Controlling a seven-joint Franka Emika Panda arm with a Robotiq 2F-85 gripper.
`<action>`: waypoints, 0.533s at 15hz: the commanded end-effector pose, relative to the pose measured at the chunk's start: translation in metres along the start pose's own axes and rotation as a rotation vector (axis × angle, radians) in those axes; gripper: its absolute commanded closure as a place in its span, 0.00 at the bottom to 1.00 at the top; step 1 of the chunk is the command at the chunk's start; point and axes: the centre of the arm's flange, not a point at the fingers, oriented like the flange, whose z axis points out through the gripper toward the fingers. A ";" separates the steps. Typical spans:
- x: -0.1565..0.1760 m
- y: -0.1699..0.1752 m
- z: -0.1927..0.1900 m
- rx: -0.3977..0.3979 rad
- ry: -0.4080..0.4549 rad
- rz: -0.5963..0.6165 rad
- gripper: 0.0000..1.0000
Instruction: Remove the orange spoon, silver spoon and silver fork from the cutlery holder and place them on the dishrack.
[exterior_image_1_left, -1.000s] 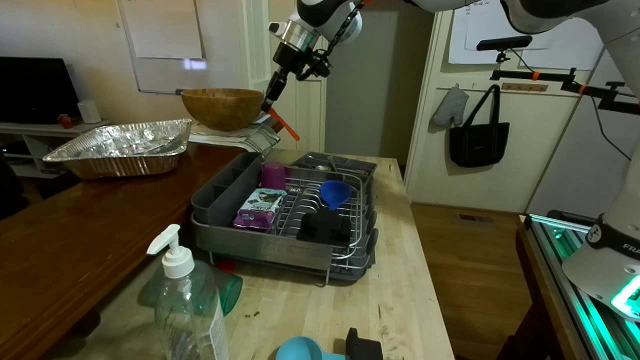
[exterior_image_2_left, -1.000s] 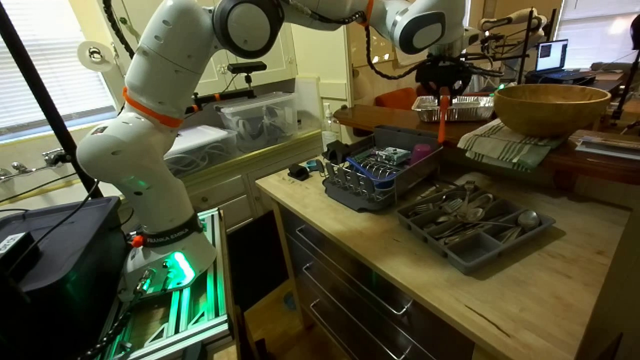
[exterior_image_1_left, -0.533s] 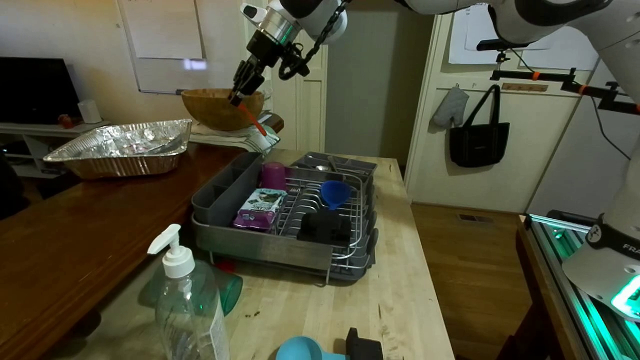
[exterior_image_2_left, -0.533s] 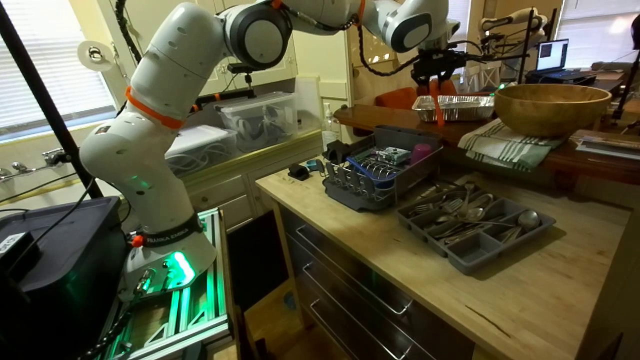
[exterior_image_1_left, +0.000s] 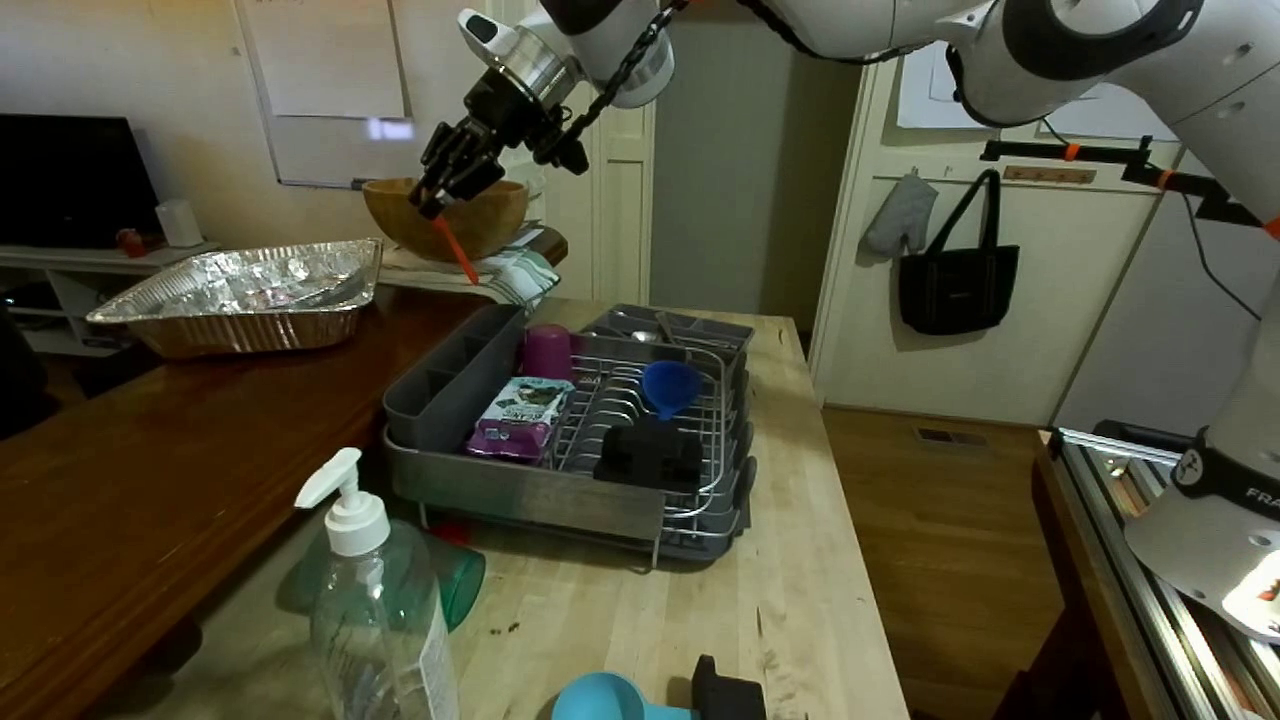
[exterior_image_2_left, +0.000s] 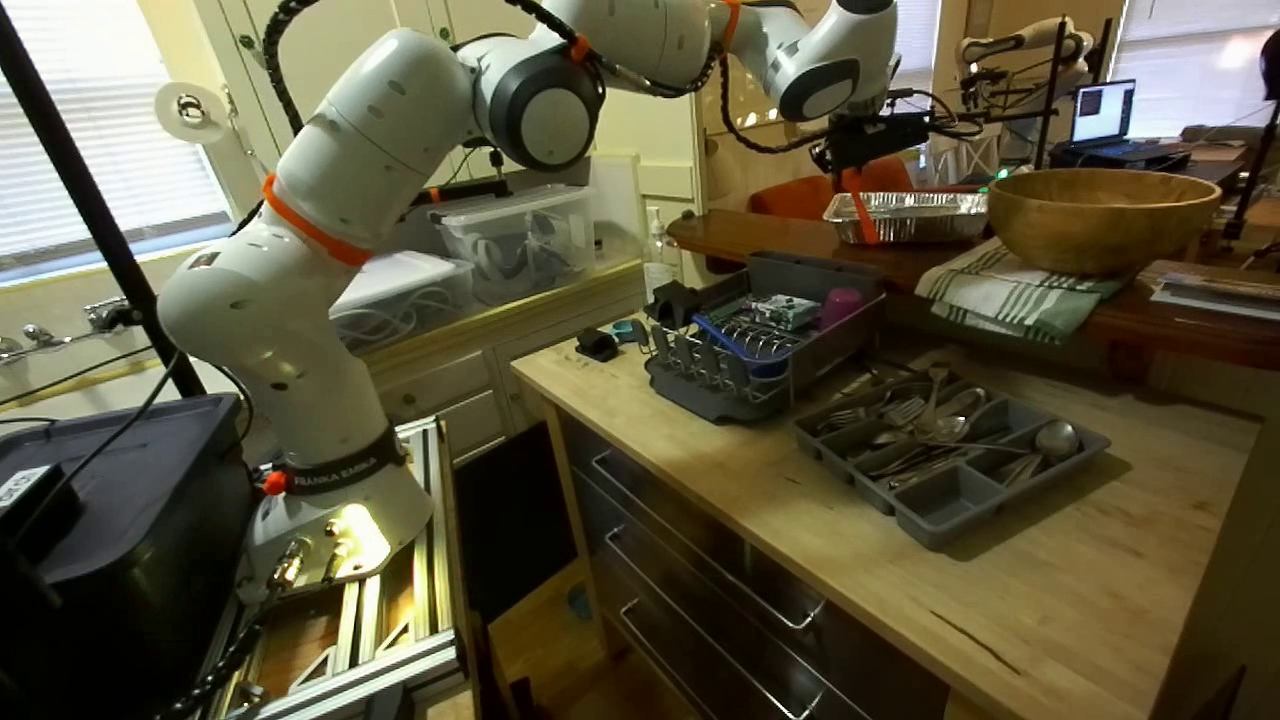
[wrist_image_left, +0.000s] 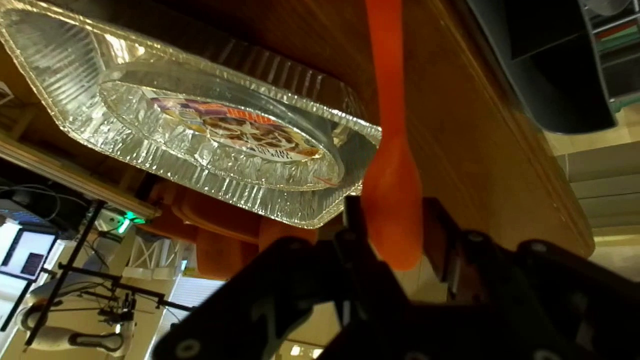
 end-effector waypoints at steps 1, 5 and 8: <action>-0.002 0.004 0.007 0.027 0.044 -0.002 0.92; -0.014 0.008 0.017 0.061 0.066 0.064 0.92; -0.026 0.008 0.023 0.074 0.060 0.113 0.92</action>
